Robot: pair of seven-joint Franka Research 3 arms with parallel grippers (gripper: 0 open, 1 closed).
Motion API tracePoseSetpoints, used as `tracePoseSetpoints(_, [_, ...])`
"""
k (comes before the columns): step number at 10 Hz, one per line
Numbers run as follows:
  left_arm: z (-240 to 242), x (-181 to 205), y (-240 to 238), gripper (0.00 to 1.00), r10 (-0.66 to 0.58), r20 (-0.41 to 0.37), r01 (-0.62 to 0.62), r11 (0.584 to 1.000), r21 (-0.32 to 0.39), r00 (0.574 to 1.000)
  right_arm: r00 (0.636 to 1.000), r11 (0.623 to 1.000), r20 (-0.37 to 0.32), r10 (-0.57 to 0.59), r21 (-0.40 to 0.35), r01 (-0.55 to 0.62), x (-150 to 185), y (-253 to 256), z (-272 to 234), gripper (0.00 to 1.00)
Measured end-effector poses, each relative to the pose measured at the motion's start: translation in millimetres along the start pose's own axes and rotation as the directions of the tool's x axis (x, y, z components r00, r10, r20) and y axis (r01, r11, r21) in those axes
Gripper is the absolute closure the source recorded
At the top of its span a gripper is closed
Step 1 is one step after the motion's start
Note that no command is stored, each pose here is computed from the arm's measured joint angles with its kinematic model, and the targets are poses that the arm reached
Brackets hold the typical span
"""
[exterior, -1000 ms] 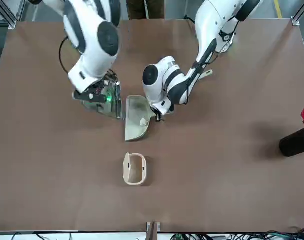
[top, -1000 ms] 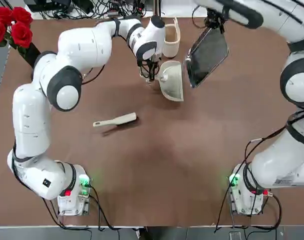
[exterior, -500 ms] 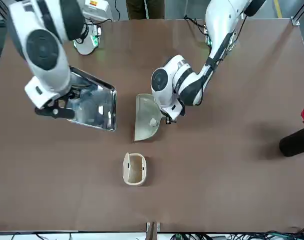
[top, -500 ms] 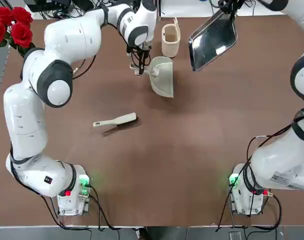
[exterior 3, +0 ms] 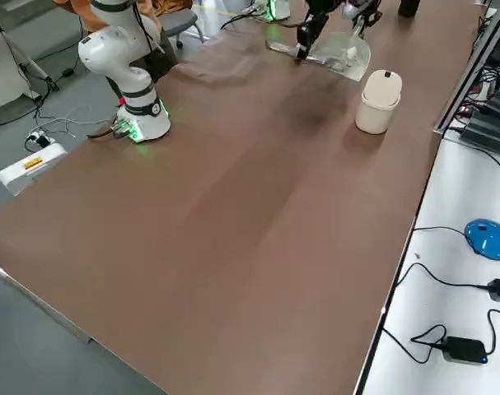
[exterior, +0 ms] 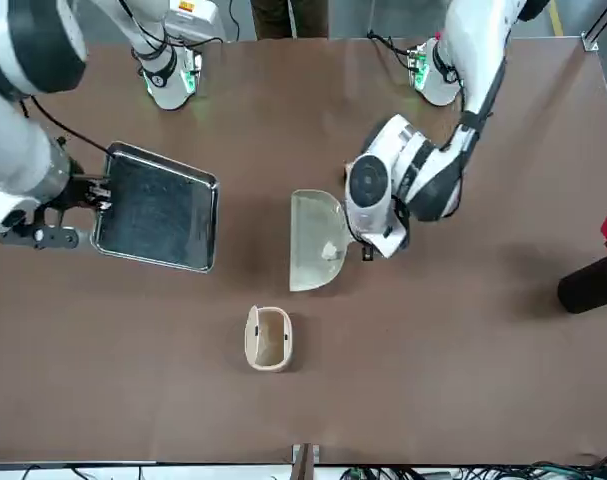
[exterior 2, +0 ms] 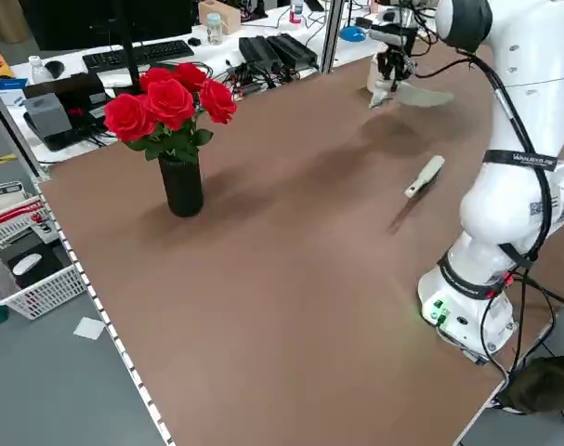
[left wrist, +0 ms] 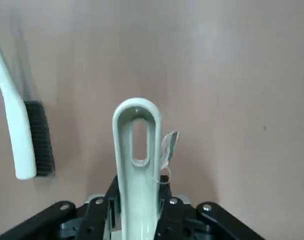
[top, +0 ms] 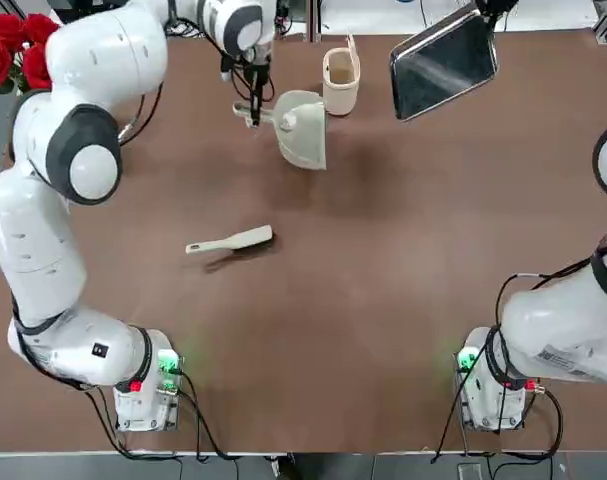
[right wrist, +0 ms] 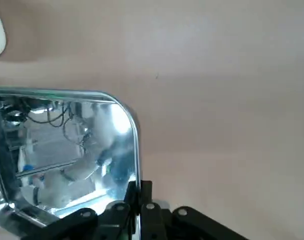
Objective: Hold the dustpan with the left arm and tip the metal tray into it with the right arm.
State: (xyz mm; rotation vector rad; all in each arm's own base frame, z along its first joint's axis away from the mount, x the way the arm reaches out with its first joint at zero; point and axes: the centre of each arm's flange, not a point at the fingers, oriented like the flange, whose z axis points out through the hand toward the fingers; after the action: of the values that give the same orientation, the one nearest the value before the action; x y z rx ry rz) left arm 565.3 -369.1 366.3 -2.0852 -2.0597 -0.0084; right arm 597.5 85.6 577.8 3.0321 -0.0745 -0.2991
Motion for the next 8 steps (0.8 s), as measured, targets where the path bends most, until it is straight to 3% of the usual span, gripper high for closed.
tracePoseSetpoints(4, [-52.8,48.0,20.1,0.67,0.006,0.045,-0.007,0.999,0.039,0.999,0.998,0.992,0.054,0.011,0.127,-0.018,-15.3,81.6,40.3,0.95])
tracePoseSetpoints(8, [-88.2,51.8,26.9,0.67,-0.006,0.096,0.007,1.0,-0.01,0.995,0.996,0.976,0.09,-0.015,0.219,-0.005,-30.9,167.8,107.3,0.95])
